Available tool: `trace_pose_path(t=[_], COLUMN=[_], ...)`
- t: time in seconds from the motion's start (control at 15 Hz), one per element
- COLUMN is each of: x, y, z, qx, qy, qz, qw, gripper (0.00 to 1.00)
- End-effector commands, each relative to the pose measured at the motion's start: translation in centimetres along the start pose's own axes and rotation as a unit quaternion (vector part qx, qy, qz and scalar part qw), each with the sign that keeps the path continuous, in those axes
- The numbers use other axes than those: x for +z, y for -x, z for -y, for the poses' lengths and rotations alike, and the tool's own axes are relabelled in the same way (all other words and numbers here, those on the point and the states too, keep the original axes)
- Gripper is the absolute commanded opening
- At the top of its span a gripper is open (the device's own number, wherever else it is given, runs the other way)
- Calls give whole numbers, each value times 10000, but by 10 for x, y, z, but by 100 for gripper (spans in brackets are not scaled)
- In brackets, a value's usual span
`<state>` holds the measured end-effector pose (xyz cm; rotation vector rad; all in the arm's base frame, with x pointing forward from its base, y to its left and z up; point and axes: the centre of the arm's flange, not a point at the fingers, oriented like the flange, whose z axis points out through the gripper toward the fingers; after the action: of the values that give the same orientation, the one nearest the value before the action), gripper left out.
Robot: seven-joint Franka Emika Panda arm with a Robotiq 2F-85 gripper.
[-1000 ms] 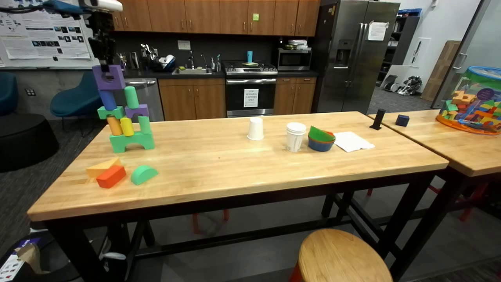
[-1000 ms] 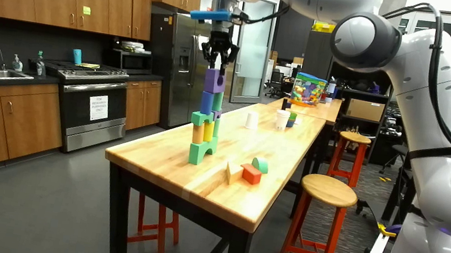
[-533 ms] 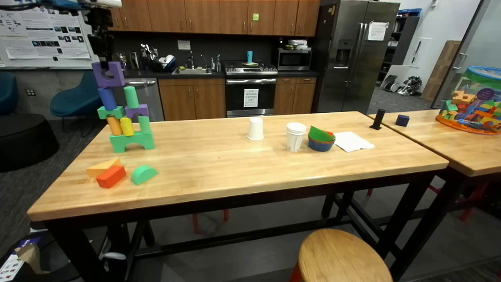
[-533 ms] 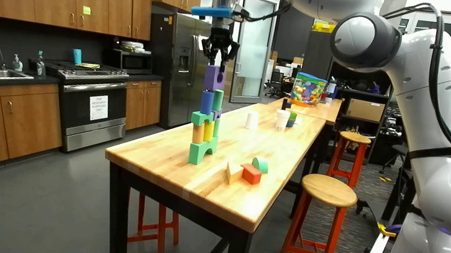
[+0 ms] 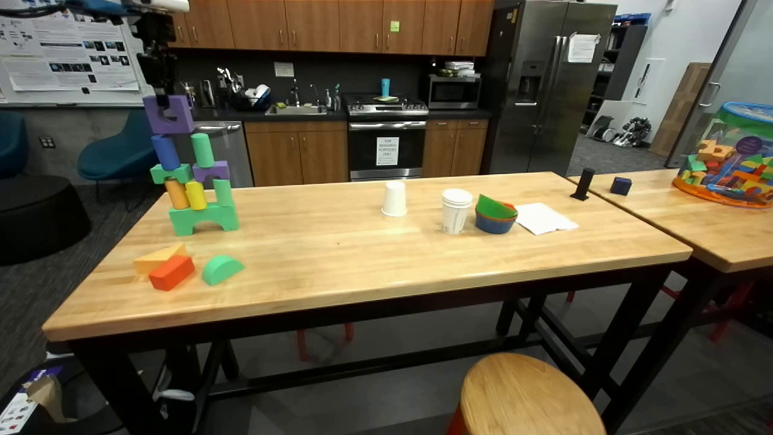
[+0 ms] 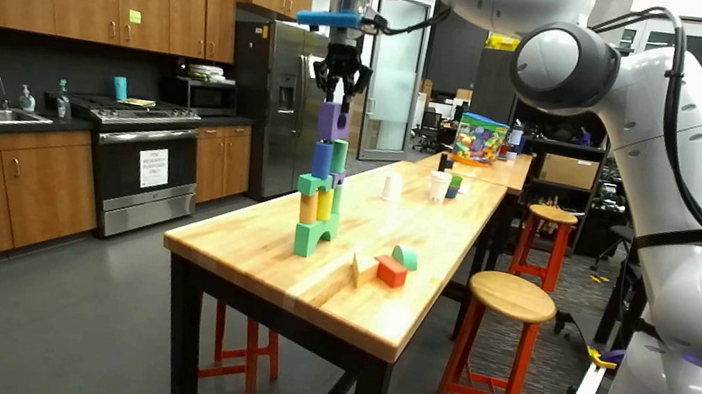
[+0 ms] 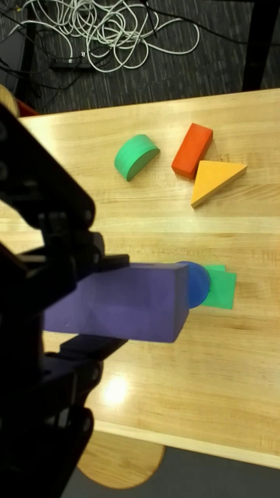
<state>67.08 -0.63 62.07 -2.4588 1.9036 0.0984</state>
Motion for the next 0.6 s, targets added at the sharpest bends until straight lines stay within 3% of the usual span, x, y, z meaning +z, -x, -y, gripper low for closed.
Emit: trace_pose_path(t=[0.0, 0.53], x=[-8, -12], y=[-4, -4], z=[11, 11], qx=[-146, -276], qy=[16, -61], qz=[91, 60], qw=[9999, 9996], gripper=[15, 15])
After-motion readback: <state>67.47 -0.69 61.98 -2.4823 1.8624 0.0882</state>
